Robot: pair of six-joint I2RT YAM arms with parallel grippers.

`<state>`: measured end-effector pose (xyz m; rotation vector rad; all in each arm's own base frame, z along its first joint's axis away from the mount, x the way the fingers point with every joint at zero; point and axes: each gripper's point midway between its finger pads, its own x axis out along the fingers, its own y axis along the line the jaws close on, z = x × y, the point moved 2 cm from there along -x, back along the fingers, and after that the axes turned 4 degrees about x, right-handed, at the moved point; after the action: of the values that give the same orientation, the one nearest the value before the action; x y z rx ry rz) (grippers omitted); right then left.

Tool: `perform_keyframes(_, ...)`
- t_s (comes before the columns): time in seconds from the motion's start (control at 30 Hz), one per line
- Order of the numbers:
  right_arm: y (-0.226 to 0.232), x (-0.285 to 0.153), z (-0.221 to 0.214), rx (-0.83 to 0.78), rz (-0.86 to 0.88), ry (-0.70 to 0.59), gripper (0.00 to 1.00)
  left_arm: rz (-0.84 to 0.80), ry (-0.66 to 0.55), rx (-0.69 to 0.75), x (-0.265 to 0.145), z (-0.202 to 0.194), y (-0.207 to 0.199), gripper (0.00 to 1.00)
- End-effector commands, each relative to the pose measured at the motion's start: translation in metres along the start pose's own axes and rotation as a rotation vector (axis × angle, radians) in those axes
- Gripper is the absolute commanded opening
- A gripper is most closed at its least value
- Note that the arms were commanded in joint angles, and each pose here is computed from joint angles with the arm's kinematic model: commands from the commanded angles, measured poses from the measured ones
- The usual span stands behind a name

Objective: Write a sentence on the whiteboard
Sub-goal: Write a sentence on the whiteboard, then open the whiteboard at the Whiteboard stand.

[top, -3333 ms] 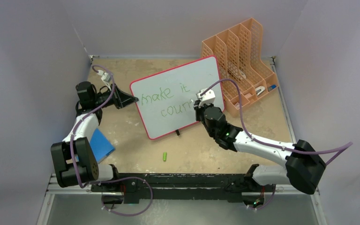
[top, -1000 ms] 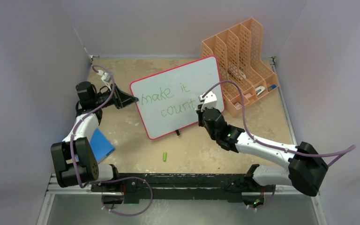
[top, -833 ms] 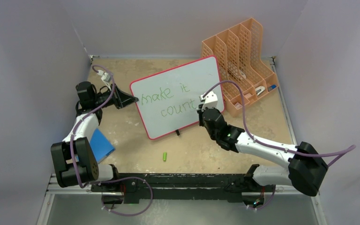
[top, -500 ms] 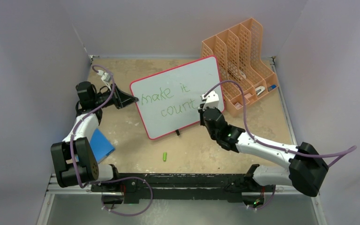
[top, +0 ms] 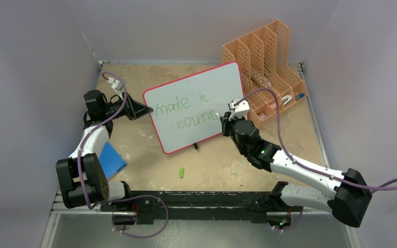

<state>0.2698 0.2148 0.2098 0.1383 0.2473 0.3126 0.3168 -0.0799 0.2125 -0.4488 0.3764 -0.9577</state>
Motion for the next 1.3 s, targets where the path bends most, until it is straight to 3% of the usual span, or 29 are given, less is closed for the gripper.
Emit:
perform_keyframes(0.0,0.002,-0.002,0.017,0.01,0.009,-0.052,0.0,0.021,-0.02,0.075,0.001,0.014,-0.006,0.2)
perform_keyframes(0.6,-0.005,-0.016,0.047,0.032,-0.019,-0.114,0.0,0.172,-0.08,0.115,-0.01,0.03,-0.013,0.69)
perform_keyframes(0.97,-0.01,-0.029,0.066,0.048,-0.021,-0.154,0.0,0.514,-0.107,0.026,-0.042,0.045,-0.013,0.76)
perform_keyframes(1.27,-0.012,-0.039,0.075,0.074,-0.012,-0.173,0.0,0.581,-0.062,-0.06,-0.058,0.038,-0.048,0.82)
